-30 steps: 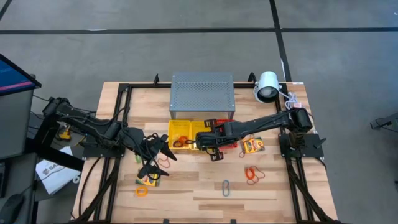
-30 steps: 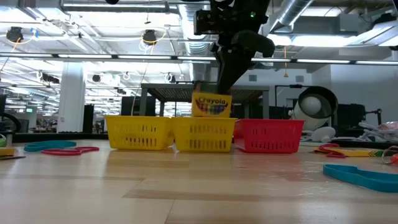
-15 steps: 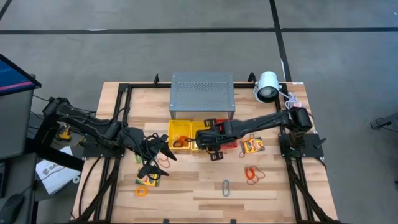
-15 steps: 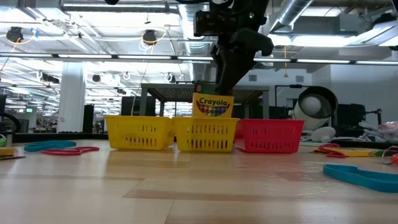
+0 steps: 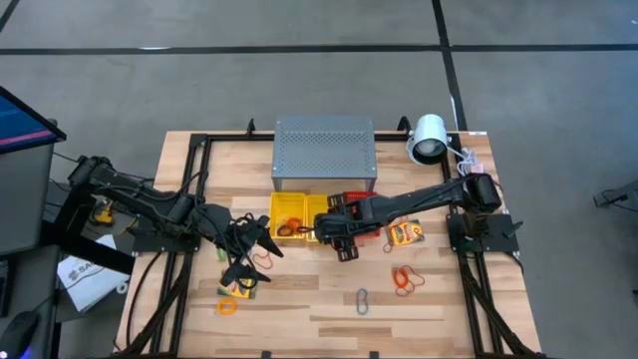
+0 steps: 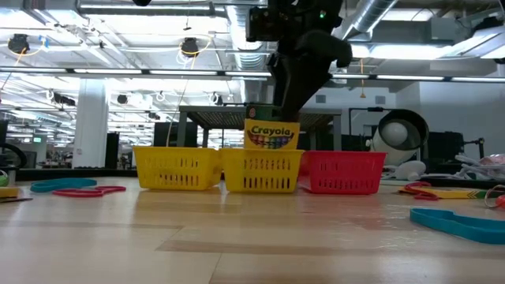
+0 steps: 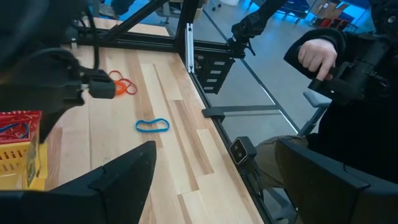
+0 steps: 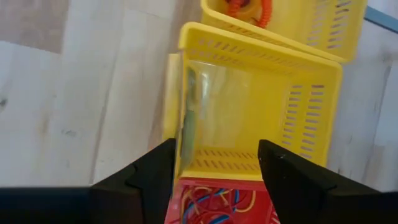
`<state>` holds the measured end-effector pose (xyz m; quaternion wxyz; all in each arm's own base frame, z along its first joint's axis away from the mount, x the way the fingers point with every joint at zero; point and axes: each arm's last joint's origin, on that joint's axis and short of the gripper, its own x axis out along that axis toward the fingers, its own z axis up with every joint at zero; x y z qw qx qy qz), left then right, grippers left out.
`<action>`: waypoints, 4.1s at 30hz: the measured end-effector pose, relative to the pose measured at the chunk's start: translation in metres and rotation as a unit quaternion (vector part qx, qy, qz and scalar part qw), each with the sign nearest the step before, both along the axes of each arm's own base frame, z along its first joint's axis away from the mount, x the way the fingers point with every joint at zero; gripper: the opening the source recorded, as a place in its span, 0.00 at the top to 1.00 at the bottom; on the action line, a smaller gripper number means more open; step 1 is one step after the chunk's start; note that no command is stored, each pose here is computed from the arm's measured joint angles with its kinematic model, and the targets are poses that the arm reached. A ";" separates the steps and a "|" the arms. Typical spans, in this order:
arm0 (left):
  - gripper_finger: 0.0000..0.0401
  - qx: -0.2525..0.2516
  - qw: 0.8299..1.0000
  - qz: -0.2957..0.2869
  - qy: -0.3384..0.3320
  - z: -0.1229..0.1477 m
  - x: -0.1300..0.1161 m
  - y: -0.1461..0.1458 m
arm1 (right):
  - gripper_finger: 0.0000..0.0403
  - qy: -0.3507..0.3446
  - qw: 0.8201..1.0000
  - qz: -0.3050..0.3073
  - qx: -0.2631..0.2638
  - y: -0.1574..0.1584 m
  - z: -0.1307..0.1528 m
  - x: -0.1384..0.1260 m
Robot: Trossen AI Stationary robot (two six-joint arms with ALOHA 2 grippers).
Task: Pick & Place Office Desk Supplies
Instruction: Put the yellow crayon box into the right yellow bin, then put the blue rubber band into the red bin
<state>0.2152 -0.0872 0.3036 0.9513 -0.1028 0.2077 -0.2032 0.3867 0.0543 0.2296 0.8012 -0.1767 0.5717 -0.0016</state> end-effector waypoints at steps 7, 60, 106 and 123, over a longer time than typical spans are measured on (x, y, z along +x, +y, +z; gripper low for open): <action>0.19 0.000 1.000 0.000 0.000 0.000 0.000 0.000 | 0.46 -0.024 0.999 0.024 0.003 0.020 0.022 0.003; 0.19 0.015 0.999 0.004 0.039 -0.007 -0.002 0.003 | 0.46 0.051 0.980 -0.167 0.100 0.172 0.011 -0.094; 0.19 -0.004 0.999 -0.020 0.035 -0.005 -0.007 -0.010 | 0.55 0.076 0.982 -0.110 0.135 0.203 -0.092 -0.054; 0.19 -0.010 0.999 -0.017 0.039 -0.005 -0.007 -0.011 | 0.97 0.091 0.979 -0.136 0.119 0.189 -0.093 -0.050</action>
